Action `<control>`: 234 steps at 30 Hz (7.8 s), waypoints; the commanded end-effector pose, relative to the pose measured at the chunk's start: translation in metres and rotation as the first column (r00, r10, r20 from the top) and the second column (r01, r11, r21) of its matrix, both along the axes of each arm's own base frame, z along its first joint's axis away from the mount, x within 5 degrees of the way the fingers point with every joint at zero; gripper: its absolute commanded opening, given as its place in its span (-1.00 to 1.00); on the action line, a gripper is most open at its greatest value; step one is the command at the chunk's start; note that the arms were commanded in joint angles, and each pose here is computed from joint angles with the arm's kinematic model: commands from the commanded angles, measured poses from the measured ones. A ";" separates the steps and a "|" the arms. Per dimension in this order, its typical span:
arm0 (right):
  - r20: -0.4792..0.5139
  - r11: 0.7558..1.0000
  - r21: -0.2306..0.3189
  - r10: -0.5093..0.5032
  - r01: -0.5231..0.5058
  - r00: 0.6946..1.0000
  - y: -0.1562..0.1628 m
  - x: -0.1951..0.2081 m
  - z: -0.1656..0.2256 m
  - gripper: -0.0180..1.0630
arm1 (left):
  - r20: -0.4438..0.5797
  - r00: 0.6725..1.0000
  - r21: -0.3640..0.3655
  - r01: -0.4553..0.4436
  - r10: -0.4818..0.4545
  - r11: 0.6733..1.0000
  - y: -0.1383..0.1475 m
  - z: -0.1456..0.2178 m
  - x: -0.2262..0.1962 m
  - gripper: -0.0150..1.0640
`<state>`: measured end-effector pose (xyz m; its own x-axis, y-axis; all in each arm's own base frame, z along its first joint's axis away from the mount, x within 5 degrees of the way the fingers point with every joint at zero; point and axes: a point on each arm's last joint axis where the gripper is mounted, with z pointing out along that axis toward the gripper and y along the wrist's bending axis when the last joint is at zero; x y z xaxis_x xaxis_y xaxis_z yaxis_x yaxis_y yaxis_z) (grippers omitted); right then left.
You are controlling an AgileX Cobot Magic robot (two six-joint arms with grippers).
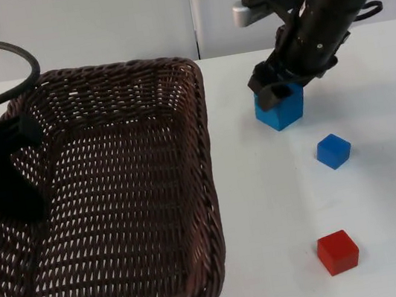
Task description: Pick up the basket with the left hand and place the largest block into the basket with the right hand.
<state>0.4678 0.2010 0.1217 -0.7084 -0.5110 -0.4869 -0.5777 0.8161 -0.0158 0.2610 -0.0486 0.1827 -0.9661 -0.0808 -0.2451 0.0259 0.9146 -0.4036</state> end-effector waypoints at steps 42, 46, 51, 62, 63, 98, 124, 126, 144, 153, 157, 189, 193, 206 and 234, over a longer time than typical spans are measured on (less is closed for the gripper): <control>0.100 0.997 0.067 0.033 -0.040 0.994 -0.028 -0.082 0.222 -0.97 | 0.013 1.000 -0.011 -0.017 0.017 1.000 0.000 0.003 0.000 -0.98; 0.106 0.997 0.069 0.033 -0.041 0.994 -0.028 -0.084 0.225 -0.97 | 0.013 1.000 -0.011 -0.017 0.017 1.000 0.000 0.003 0.000 -0.98; 0.099 0.997 0.068 0.035 -0.041 0.994 -0.028 -0.084 0.225 -0.97 | 0.016 1.000 -0.009 -0.019 0.019 1.000 0.000 0.003 0.000 -0.98; 0.069 0.995 0.063 0.074 -0.078 0.995 -0.016 -0.093 0.223 -0.97 | 0.022 0.999 -0.010 -0.025 0.025 1.000 0.000 0.004 0.001 -0.98; 0.071 0.994 0.057 0.089 -0.093 0.994 -0.011 -0.095 0.223 -0.97 | 0.022 0.999 -0.010 -0.025 0.025 1.000 0.000 0.004 0.001 -0.98; 0.170 0.889 0.090 0.430 -0.449 0.887 0.120 -0.181 0.223 -0.97 | 0.017 1.000 -0.016 -0.025 0.025 1.000 0.000 0.004 0.000 -0.98; 0.009 0.899 0.134 0.420 -0.417 0.908 0.158 -0.154 0.125 -0.83 | 0.012 1.000 -0.019 -0.023 0.023 1.000 -0.001 0.004 0.000 -0.98; 0.008 0.898 0.133 0.421 -0.419 0.907 0.158 -0.154 0.125 -0.60 | 0.012 1.000 -0.019 -0.023 0.023 1.000 -0.001 0.004 0.000 -0.98; 0.039 0.895 0.139 0.422 -0.423 0.906 0.153 -0.157 0.143 0.59 | 0.012 1.000 -0.019 -0.023 0.023 1.000 -0.001 0.004 0.000 -0.98; 0.165 0.892 0.131 0.411 -0.433 0.897 0.125 -0.176 0.215 0.59 | 0.003 1.000 -0.022 -0.018 0.018 1.000 -0.001 0.004 -0.001 -0.98; 0.206 0.891 0.162 0.390 -0.424 0.898 0.106 -0.190 0.252 0.59 | 0.006 1.000 -0.021 -0.020 0.020 1.000 -0.001 0.004 -0.001 -0.98; 0.399 0.839 0.202 0.401 -0.506 0.825 -0.003 -0.300 0.384 0.59 | 0.063 0.996 -0.084 -0.060 0.065 0.995 -0.005 0.002 0.012 -0.98; 0.402 0.837 0.205 0.401 -0.508 0.823 -0.016 -0.314 0.392 0.59 | 0.038 0.997 -0.097 -0.059 0.063 0.993 -0.007 -0.010 0.025 -0.98; 0.461 0.829 0.221 0.375 -0.513 0.804 -0.041 -0.336 0.410 0.59 | 0.034 0.999 -0.194 -0.028 0.035 0.981 -0.026 -0.052 0.080 -0.98; 0.456 0.831 0.230 0.367 -0.506 0.811 -0.041 -0.336 0.410 0.59 | 0.051 0.997 -0.145 0.064 -0.058 0.987 -0.060 -0.093 0.111 -0.61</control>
<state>0.1328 0.1629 0.5303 -0.1728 -0.4828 -0.8585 -0.8785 0.4697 -0.0874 0.3693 -0.1037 0.0825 -0.9623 -0.0376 -0.2694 0.1075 0.8571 -0.5037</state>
